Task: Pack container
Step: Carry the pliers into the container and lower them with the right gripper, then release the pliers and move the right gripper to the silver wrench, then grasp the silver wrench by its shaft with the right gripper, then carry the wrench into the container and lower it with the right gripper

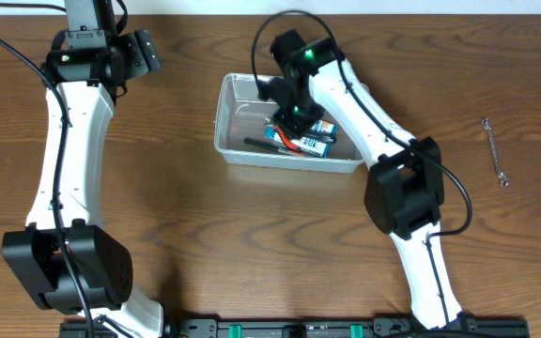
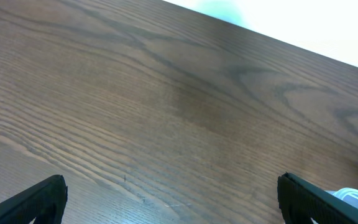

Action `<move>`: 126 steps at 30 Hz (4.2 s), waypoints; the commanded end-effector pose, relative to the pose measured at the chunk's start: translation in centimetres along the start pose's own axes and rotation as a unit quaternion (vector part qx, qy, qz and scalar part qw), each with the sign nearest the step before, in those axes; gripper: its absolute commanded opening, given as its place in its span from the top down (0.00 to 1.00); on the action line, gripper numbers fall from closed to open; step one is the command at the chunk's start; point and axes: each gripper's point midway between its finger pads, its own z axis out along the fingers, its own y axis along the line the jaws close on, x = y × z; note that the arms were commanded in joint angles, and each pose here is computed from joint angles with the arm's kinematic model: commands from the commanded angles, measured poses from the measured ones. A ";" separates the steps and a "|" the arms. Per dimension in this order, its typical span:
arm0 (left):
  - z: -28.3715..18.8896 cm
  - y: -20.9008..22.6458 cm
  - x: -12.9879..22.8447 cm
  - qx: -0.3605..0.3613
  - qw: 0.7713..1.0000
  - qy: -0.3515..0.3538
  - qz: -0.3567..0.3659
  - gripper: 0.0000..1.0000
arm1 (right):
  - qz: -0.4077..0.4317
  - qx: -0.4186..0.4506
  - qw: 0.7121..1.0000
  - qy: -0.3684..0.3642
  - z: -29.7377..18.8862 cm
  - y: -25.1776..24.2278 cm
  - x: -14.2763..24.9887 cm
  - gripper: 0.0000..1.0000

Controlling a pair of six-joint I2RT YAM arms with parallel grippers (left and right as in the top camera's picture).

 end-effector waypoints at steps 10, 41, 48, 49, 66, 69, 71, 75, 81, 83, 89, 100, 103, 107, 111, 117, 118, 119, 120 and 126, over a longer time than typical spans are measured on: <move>0.5 0.3 0.0 -0.010 1.000 0.002 0.006 0.02 | 0.162 0.234 0.949 -0.135 -22.5 -12.9 6.5 0.15; 0.5 0.3 0.0 -0.010 1.000 0.002 0.006 0.02 | 0.351 0.098 0.931 0.029 -6.1 -25.4 33.7 0.27; 0.5 0.3 0.0 -0.010 1.000 0.002 0.006 0.02 | 0.366 0.101 0.925 0.030 -4.7 -26.2 35.1 0.31; 0.5 0.3 0.0 -0.010 1.000 0.002 0.006 0.02 | 0.367 0.099 0.924 0.031 -4.5 -26.3 35.2 0.31; 0.5 0.3 0.0 -0.009 1.000 0.002 0.006 0.02 | 0.406 0.064 0.909 0.067 0.2 -26.6 37.3 0.33; 0.5 0.3 0.0 -0.010 1.000 0.002 0.006 0.02 | 0.416 0.065 0.905 0.065 0.1 -26.9 38.0 0.36; 0.5 0.3 0.0 -0.009 1.000 0.002 0.006 0.02 | 0.430 0.065 0.898 0.064 0.0 -27.0 38.6 0.39; 0.5 0.3 0.0 -0.010 1.000 0.002 0.006 0.02 | 0.441 0.054 0.895 0.050 0.1 -27.0 38.8 0.45; 0.5 0.3 0.0 -0.010 1.000 0.002 0.006 0.02 | 0.441 0.050 0.895 0.046 0.2 -26.9 38.6 0.59; 0.5 0.3 0.0 -0.009 1.000 0.002 0.006 0.02 | 0.440 0.051 0.895 0.045 0.2 -26.9 38.6 0.64; 0.5 0.3 0.0 -0.009 1.000 0.002 0.006 0.02 | 0.440 0.052 0.896 0.039 0.2 -27.1 38.4 0.74; 0.5 0.3 0.0 -0.010 1.000 0.002 0.006 0.02 | 0.425 0.051 0.903 0.023 0.2 -27.5 37.8 0.80; 0.5 0.3 0.0 -0.009 1.000 0.002 0.006 0.02 | 0.424 0.051 0.904 0.022 0.2 -27.6 37.8 0.82; 0.5 0.3 0.0 -0.010 1.000 0.002 0.006 0.02 | 0.424 0.051 0.904 0.022 0.2 -27.6 37.8 0.86; 0.5 0.3 0.0 -0.010 1.000 0.002 0.006 0.02 | 0.423 0.047 0.905 0.016 0.3 -27.5 37.5 0.99; 0.5 0.3 0.0 -0.010 1.000 0.002 0.006 0.02 | 0.418 0.041 0.907 0.021 0.4 -27.0 37.1 0.99; 0.5 0.3 0.0 -0.010 1.000 0.002 0.006 0.02 | 0.419 0.041 0.907 0.021 0.4 -27.0 37.1 0.99; 0.5 0.3 0.0 -0.010 1.000 0.002 0.006 0.02 | 0.423 0.042 0.905 0.020 0.3 -27.1 37.0 0.99; 0.5 0.3 0.0 -0.010 1.000 0.002 0.006 0.02 | 0.427 0.045 0.903 0.017 0.1 -27.3 36.9 0.99; 0.5 0.3 0.0 -0.010 1.000 0.002 0.006 0.02 | 0.414 0.063 0.908 -0.030 -3.6 -29.1 33.8 0.99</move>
